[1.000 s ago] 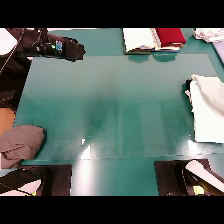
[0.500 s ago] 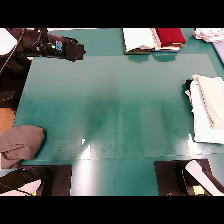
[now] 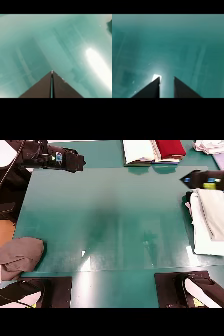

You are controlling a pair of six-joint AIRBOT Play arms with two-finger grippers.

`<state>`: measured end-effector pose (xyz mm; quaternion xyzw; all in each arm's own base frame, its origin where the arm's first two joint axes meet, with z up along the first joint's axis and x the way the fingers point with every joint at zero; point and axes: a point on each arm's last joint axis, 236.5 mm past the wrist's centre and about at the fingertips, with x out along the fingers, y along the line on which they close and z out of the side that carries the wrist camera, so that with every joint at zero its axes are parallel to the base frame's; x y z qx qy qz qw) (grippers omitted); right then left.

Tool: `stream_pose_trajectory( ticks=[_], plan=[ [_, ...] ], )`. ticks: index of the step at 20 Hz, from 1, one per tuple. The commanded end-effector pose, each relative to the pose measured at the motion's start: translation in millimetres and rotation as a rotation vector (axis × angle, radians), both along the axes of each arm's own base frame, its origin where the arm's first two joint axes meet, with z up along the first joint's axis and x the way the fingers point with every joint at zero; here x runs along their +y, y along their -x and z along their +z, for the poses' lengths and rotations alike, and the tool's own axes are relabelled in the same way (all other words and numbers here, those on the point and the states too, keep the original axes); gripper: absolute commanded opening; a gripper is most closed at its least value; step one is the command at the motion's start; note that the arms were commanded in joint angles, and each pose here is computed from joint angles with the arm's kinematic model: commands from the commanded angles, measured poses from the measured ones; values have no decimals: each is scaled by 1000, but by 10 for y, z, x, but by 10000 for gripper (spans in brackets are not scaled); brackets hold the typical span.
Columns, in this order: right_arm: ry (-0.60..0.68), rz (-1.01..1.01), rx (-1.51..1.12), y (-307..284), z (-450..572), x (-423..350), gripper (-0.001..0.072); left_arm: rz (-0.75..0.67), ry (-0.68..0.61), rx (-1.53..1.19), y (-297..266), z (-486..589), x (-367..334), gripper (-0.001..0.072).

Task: Fold the shirts.

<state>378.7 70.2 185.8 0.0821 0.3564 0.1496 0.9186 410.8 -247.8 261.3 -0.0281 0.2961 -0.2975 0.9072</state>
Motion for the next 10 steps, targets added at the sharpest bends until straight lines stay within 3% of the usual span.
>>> stream_pose_trajectory(
  ticks=[1, 10],
  plan=[
    [64, 173, -64, 93, 52, 648, 37, 8, 17, -26, -43, 62, -9, 25],
    [59, 236, -66, 186, 55, 883, 16, 11, 22, -35, -56, 83, -12, 25]
  ],
)
